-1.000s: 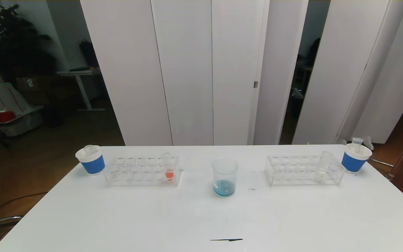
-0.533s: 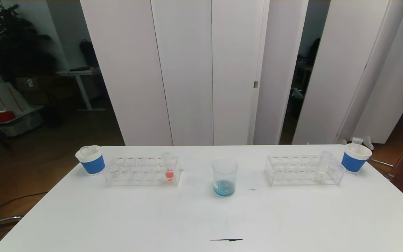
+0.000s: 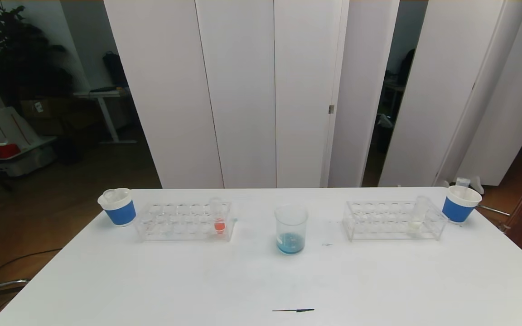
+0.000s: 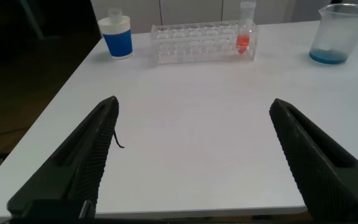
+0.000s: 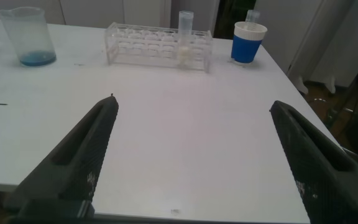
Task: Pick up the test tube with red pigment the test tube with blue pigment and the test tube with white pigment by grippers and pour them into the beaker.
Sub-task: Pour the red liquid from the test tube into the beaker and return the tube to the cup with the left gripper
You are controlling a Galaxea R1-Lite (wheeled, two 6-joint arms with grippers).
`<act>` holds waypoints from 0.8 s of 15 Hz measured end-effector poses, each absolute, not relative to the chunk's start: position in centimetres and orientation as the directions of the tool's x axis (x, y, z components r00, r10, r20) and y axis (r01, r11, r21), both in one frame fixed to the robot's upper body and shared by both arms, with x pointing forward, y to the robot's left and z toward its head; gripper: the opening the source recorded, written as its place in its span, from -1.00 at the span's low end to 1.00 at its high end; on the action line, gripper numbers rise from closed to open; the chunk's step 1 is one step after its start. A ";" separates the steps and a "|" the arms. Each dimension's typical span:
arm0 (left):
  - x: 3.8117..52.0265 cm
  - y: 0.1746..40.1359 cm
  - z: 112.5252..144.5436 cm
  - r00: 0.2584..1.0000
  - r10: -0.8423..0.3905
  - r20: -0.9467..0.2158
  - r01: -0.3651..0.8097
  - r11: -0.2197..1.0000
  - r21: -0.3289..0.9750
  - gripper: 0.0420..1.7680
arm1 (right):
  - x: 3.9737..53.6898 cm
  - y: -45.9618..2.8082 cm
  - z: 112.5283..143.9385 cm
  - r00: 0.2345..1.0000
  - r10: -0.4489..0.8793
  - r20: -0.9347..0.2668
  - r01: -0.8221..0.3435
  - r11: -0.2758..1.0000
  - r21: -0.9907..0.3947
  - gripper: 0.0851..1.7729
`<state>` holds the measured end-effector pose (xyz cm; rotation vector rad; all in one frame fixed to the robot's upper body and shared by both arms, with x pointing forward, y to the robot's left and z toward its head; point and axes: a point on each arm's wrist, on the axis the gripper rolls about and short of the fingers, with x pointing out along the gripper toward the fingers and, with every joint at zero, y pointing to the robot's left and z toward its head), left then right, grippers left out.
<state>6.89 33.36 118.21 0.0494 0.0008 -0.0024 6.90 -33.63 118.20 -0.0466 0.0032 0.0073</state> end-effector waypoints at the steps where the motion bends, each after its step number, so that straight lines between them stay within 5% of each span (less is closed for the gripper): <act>1: 6.9 33.4 118.2 1.000 -0.002 0.000 0.002 0.999 0.040 0.96 | 6.9 -33.6 118.2 1.000 0.007 -0.003 -0.007 0.999 -0.047 0.97; 12: 6.2 33.3 120.4 0.999 -0.010 0.041 0.010 1.000 0.022 0.96 | 6.9 -33.6 118.2 1.000 0.007 -0.003 -0.007 0.999 -0.047 0.97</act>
